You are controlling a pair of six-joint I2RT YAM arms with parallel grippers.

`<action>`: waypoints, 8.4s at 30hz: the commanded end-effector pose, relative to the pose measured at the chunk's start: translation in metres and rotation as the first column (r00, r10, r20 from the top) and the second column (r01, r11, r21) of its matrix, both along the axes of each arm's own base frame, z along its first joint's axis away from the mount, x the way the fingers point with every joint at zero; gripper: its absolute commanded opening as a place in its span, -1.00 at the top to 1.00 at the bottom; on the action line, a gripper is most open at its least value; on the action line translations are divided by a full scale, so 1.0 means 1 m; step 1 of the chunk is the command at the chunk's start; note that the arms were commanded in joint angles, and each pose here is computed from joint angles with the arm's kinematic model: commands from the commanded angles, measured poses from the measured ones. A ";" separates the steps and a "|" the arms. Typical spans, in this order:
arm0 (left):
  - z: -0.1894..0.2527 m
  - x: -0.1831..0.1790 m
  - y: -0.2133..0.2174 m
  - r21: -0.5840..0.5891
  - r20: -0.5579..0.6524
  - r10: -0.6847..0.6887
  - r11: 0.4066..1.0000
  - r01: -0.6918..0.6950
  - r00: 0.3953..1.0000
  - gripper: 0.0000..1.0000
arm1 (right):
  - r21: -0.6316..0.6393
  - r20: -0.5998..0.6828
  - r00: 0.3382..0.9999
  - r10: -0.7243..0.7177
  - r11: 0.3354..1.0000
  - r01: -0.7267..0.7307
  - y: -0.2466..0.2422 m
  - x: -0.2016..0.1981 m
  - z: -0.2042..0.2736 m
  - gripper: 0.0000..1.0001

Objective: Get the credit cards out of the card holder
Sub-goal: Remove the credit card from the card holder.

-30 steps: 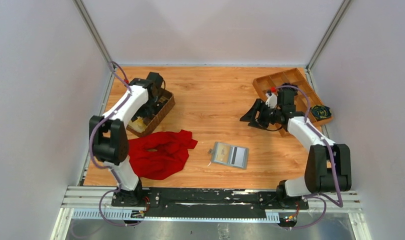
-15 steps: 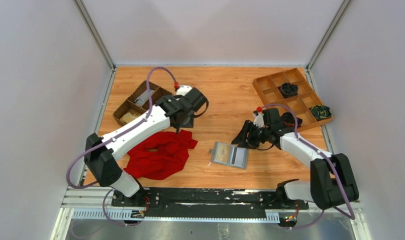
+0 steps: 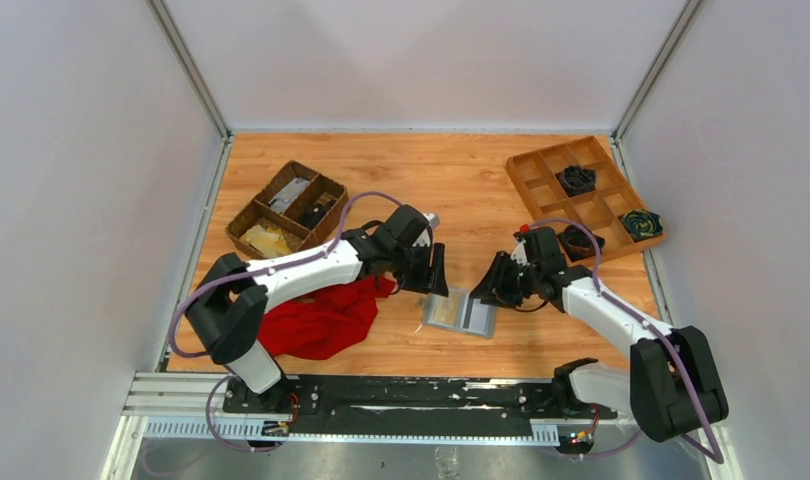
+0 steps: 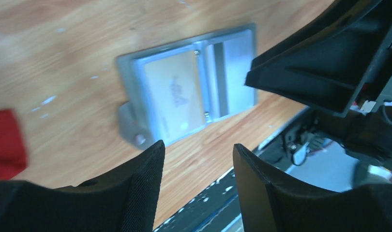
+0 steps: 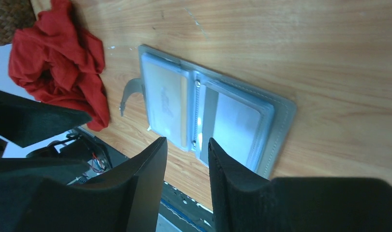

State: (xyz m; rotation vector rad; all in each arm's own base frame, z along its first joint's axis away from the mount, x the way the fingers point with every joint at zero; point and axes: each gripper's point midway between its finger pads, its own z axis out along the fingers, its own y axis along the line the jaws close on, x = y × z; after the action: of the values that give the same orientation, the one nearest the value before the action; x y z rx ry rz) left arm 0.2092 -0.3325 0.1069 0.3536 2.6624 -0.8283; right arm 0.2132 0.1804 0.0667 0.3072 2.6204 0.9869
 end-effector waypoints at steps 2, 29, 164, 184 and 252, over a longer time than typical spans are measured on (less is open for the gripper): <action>0.008 -0.009 -0.056 -0.282 -0.066 -0.128 0.954 0.104 0.990 -0.15 | -0.099 -0.071 0.997 -0.034 0.995 0.027 -0.018 -0.021 -0.018 0.20; -0.060 -0.009 -0.067 -0.258 -0.194 -0.104 0.965 0.051 0.975 -0.21 | -0.118 -0.114 0.992 -0.045 0.992 0.031 -0.024 -0.029 -0.040 0.18; -0.109 -0.005 0.014 -0.165 -0.235 0.001 0.985 -0.041 0.972 1.00 | 0.057 -0.181 0.981 -0.071 0.995 0.082 -0.012 -0.032 -0.079 0.75; -0.105 -0.007 0.010 -0.186 -0.244 -0.020 0.982 -0.026 0.970 0.75 | 0.128 -0.030 0.999 -0.042 0.991 0.045 -0.005 -0.019 -0.044 0.34; -0.101 0.001 0.024 -0.186 -0.190 -0.016 0.982 -0.020 0.982 0.50 | 0.229 0.102 0.981 0.164 0.956 -0.184 0.058 -0.009 -0.015 0.46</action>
State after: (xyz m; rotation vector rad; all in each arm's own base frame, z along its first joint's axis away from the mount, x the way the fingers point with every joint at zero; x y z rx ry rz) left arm 0.2171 -0.3193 0.0266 0.2310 2.6624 -1.2102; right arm 0.2022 0.2344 0.0464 0.1229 2.5069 1.3476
